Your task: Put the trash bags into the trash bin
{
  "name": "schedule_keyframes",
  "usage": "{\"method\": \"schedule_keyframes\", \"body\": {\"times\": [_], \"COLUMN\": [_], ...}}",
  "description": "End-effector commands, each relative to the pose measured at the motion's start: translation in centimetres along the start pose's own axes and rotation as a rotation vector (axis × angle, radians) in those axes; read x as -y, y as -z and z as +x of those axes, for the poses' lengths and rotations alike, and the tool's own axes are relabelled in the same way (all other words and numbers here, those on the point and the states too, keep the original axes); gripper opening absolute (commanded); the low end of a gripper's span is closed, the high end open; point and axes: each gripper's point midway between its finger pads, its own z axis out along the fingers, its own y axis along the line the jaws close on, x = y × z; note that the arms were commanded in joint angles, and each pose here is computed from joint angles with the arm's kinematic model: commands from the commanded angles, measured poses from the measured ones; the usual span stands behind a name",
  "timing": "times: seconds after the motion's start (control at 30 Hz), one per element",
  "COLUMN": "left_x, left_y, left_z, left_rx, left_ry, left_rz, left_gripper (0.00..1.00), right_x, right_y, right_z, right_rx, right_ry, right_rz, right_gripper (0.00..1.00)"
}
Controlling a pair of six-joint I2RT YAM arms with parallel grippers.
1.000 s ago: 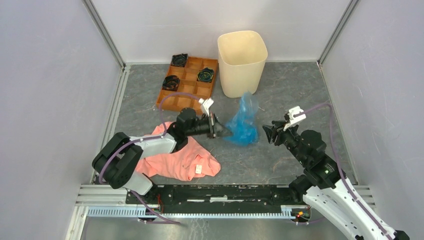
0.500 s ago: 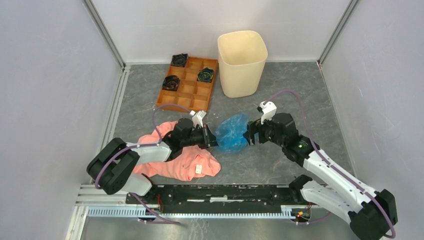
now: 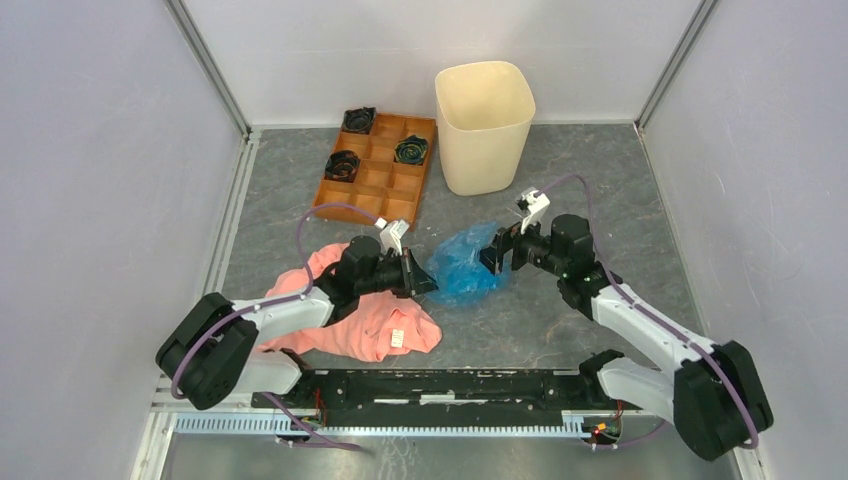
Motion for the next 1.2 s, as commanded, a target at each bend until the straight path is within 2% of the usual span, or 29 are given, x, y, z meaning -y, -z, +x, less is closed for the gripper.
{"method": "schedule_keyframes", "body": {"times": [0.0, 0.2, 0.27, 0.3, 0.37, 0.4, 0.43, 0.5, 0.57, 0.63, 0.7, 0.77, 0.87, 0.97, 1.03, 1.1, 1.17], "left_x": [0.0, 0.4, 0.5, 0.7, 0.9, 0.9, 0.9, 0.8, 0.6, 0.4, 0.4, 1.0, 2.1, 1.2, 0.0, -0.7, -0.9], "left_y": [0.2, 0.5, 0.6, 0.6, 0.6, 0.7, 0.9, 1.8, 3.2, 4.8, 6.1, 6.4, 5.4, 4.4, 4.9, 6.1, 7.6], "left_z": [-1.2, -1.6, -1.6, -1.6, -1.9, -2.1, -2.6, -3.9, -6.2, -8.4, -10.0, -10.8, -11.5, -12.7, -13.8, -14.1, -13.8], "left_rx": [0.045, 0.066, 0.062, 0.060, 0.058, 0.057, 0.064, 0.081, 0.131, 0.185, 0.218, 0.208, 0.143, 0.090, 0.108, 0.123, 0.149], "left_ry": [-0.074, -0.075, -0.073, -0.073, -0.080, -0.087, -0.094, -0.089, -0.081, -0.063, -0.025, 0.000, 0.011, 0.016, -0.001, -0.027, -0.055], "left_rz": [-0.016, -0.015, -0.011, -0.006, -0.012, -0.025, -0.043, -0.095, -0.147, -0.172, -0.157, -0.105, -0.037, -0.109, -0.223, -0.312, -0.360], "left_gripper": [0.10, 0.10, 0.10, 0.10, 0.10, 0.10, 0.10, 0.11, 0.12, 0.16, 0.20, 0.23, 0.24, 0.25, 0.40, 0.63, 0.80], "right_x": [-0.9, -2.3, -2.8, -3.4, -4.4, -5.0, -5.5, -5.3, -3.2, -0.6, 0.9, 0.4, -2.5, -4.2, -3.5, -2.0, -0.8], "right_y": [-1.2, -1.7, -1.8, -1.8, -1.8, -1.6, -1.5, -1.3, -1.1, 0.9, 3.3, 5.0, 6.0, 6.9, 7.1, 6.9, 6.5], "right_z": [-1.1, -1.4, -1.4, -1.8, -2.6, -3.1, -3.7, -4.4, -4.5, -4.5, -5.1, -6.3, -6.9, -7.9, -8.4, -8.2, -7.9], "right_rx": [0.094, 0.155, 0.170, 0.189, 0.210, 0.221, 0.223, 0.204, 0.137, 0.071, 0.025, -0.011, -0.031, 0.045, 0.087, 0.093, 0.078], "right_ry": [-0.115, -0.232, -0.258, -0.272, -0.310, -0.316, -0.320, -0.283, -0.194, -0.076, 0.023, 0.085, 0.056, -0.020, -0.054, -0.094, -0.125], "right_rz": [-0.090, -0.184, -0.226, -0.265, -0.336, -0.372, -0.400, -0.365, -0.178, 0.026, 0.161, 0.171, 0.051, -0.002, 0.051, 0.135, 0.190], "right_gripper": [0.91, 0.91, 0.86, 0.66, 0.19, 0.07, 0.01, 0.01, 0.01, 0.00, 0.00, 0.00, 0.00, 0.00, 0.00, 0.00, 0.00]}}
